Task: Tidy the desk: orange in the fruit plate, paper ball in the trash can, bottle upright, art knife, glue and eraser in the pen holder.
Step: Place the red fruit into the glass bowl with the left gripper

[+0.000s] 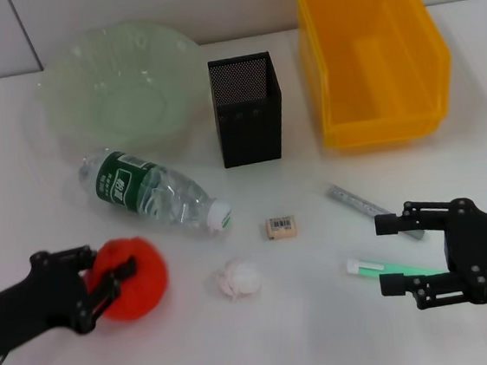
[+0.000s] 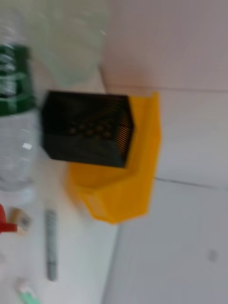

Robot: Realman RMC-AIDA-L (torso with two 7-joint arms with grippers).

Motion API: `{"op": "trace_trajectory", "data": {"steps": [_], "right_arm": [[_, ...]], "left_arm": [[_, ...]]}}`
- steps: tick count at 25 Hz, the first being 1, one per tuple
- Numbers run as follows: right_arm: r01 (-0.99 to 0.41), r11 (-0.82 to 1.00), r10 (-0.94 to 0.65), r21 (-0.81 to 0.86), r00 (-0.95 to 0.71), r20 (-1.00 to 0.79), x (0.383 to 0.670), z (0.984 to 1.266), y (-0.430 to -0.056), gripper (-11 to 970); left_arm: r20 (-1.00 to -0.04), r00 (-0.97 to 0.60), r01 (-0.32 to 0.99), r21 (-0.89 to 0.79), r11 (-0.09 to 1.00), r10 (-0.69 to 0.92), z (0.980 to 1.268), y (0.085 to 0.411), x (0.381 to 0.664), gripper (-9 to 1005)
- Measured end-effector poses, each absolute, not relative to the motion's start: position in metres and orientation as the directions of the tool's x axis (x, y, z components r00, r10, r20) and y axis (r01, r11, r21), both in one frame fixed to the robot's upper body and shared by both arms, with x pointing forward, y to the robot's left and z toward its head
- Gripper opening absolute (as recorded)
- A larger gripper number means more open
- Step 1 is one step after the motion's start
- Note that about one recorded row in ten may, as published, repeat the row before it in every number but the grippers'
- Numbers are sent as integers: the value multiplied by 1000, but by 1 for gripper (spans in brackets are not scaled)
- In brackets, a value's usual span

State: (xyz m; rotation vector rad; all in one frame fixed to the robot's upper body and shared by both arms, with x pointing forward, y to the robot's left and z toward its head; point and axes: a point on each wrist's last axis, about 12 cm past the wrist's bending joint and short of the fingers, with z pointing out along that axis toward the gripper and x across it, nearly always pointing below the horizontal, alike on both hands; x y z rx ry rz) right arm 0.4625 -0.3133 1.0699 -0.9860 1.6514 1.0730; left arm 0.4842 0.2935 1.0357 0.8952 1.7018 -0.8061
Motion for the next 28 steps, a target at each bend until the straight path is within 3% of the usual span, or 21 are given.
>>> {"op": "trace_trajectory", "data": {"steps": [4,7,20,28], "right_arm": [[-929,301,-140,217,-268,-953,464,1071,-313,791],[-931,295,-140,216,-265,-954,466,1072,-311,791],[-938,279,-143,207,-254,-957,471,1075,-308,792],[-943,263,-146,204,-248,-958,475,1077,-304,792]], "left_arm": [[-977,-167,864,-80,497,131,1051,283,503,280],[-995,-85,837,-39,546,60,1076,271,542,180],[-987,-104,618,35,785,126,1117,237,650,102],[-959,-136,566,132,814,250,1118,214,674,61]]}}
